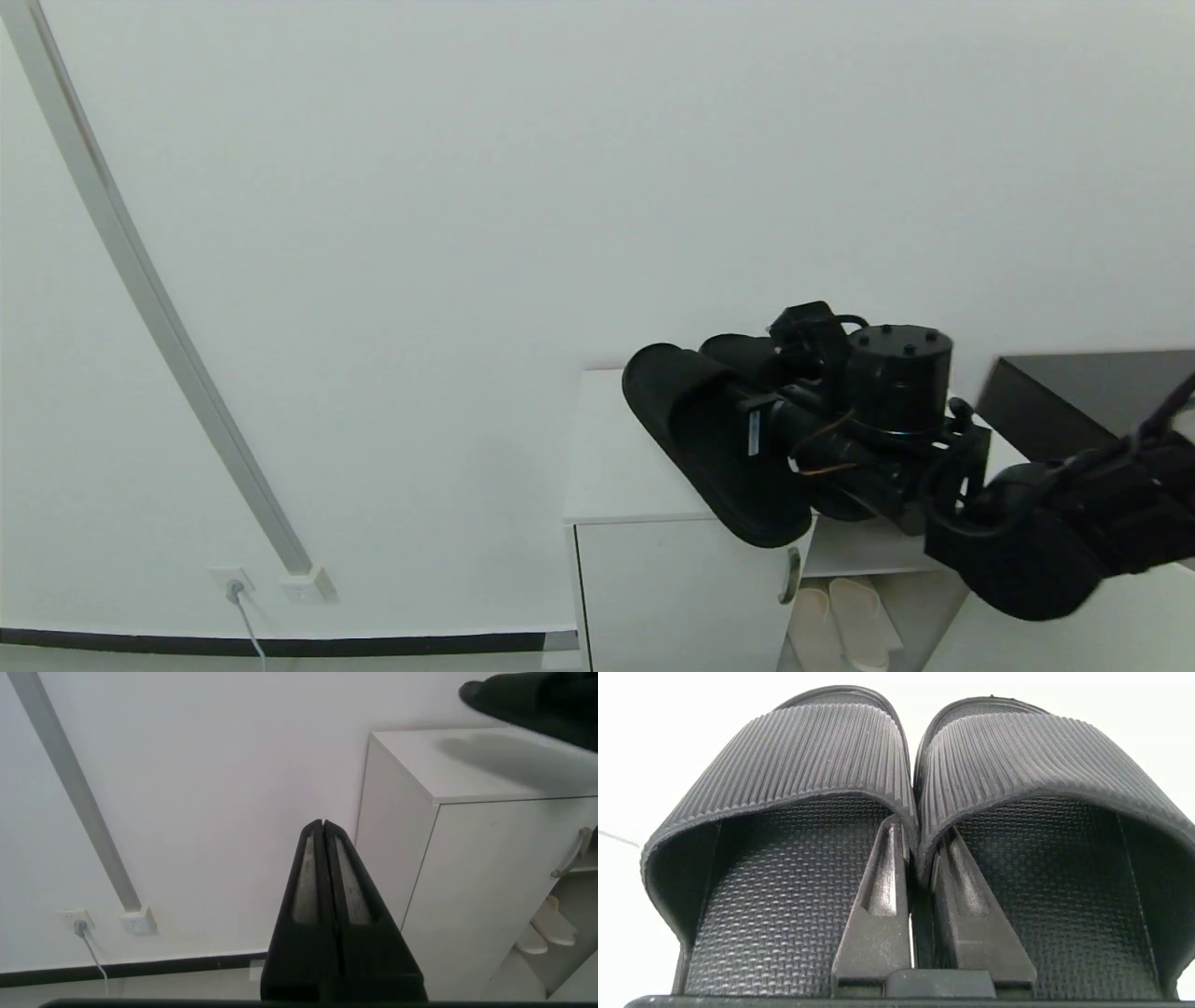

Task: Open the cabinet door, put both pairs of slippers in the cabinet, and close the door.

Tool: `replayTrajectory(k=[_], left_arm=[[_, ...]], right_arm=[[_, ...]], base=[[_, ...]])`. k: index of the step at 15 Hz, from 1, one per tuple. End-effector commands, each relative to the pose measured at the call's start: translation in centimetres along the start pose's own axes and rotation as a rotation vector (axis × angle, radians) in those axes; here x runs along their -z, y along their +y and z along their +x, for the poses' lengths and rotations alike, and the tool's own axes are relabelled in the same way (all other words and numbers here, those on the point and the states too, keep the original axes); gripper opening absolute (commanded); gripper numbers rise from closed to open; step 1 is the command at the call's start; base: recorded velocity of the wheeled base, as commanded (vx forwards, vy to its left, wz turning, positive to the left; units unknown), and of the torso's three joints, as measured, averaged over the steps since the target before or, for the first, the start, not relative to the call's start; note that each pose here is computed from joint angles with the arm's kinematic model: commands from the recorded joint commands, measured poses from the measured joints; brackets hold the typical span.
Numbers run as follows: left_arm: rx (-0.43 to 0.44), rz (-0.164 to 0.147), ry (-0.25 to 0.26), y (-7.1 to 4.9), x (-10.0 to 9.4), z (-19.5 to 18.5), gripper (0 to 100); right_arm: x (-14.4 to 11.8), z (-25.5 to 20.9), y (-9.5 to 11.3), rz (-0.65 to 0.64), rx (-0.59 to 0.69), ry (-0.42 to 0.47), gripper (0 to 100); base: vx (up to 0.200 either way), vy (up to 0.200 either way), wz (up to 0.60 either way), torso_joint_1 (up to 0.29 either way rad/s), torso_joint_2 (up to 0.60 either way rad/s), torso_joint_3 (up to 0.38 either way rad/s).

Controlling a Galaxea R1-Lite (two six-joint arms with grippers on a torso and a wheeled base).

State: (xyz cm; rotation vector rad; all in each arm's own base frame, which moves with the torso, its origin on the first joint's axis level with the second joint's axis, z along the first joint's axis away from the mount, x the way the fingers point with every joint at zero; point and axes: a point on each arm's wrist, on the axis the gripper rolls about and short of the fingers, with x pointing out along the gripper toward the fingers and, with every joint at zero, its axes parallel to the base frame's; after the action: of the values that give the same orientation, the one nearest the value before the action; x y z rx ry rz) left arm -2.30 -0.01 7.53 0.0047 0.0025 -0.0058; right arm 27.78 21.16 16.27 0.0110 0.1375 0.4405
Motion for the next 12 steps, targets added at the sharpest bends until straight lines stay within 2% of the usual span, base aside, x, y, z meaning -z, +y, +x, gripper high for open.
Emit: replayTrajectory(k=[1,6,12], left_arm=[[0.0,0.001,0.001,0.0,0.0,0.0,0],[0.002,0.001,0.002,0.0,0.0,0.0,0],[0.0,0.001,0.001,0.0,0.0,0.0,0]], right_arm=[[-2.9,-5.7,0.5,0.001,-0.055,-0.088,0],[-1.7,-11.6,1.5,-0.128,-0.225,-0.076,0],[-1.6,-12.2,2.0,-0.132,-0.258,-0.079,0]], base=[[0.0,0.0,0.0,0.0,0.0,0.0],[0.0,0.0,0.0,0.0,0.0,0.0],[0.0,0.0,0.0,0.0,0.0,0.0]])
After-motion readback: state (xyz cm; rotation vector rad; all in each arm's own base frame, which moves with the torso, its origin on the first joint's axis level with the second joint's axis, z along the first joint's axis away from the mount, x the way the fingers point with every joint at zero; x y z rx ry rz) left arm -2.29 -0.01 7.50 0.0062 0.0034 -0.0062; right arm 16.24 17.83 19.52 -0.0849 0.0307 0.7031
